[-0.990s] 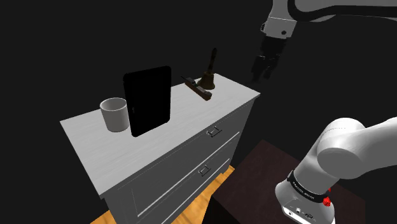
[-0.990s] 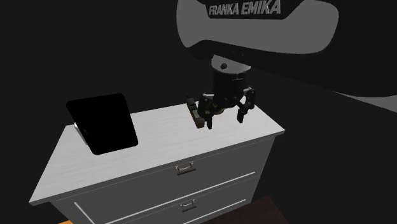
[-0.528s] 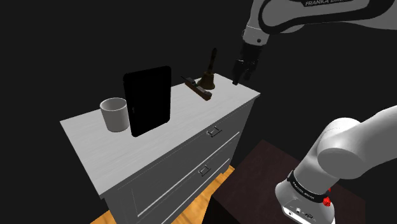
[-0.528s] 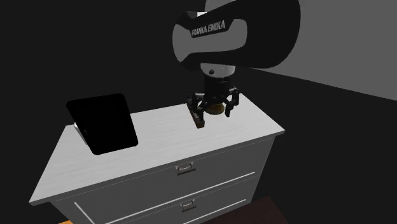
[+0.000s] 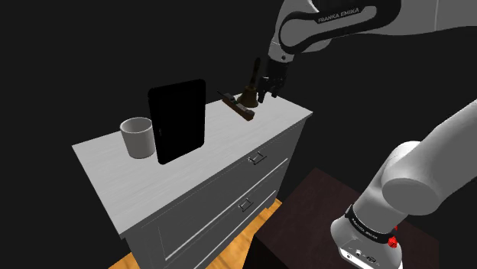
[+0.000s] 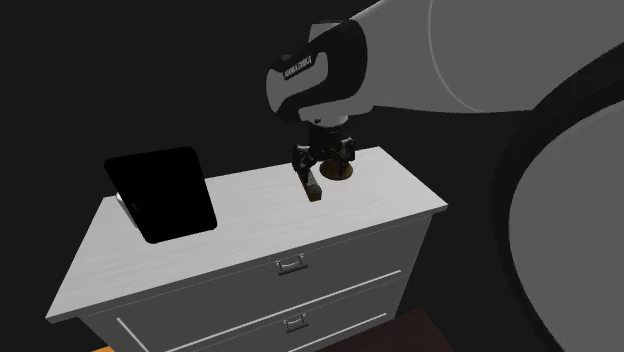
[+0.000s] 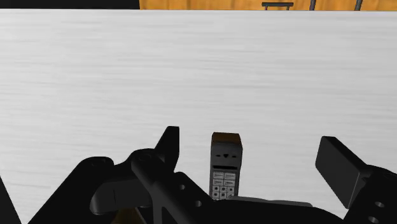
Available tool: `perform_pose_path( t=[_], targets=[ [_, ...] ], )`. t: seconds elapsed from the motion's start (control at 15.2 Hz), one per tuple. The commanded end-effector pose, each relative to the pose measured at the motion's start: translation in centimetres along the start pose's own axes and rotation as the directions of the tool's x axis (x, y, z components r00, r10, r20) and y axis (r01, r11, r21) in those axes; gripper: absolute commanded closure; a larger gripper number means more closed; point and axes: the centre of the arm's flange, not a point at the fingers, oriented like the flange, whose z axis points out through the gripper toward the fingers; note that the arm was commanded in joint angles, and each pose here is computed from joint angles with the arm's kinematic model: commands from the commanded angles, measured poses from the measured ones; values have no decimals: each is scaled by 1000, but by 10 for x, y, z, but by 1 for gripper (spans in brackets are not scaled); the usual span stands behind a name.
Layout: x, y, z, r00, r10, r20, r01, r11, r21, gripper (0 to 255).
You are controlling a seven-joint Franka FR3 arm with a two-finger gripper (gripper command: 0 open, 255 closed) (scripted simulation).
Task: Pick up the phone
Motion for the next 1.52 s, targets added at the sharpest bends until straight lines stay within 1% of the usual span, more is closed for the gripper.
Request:
perform_pose_path(
  t=[0.0, 0.79, 0.86, 1.32, 1.45],
  targets=[
    [24, 2, 12, 1000, -6, -15, 6, 1000, -1, 0],
    [156, 4, 77, 995, -42, -95, 41, 999, -4, 0],
    [159, 5, 79, 994, -42, -97, 42, 999, -4, 0],
    [156, 4, 119, 994, -42, -97, 42, 999, -4, 0],
    [156, 4, 119, 994, -42, -97, 42, 999, -4, 0]
  ],
)
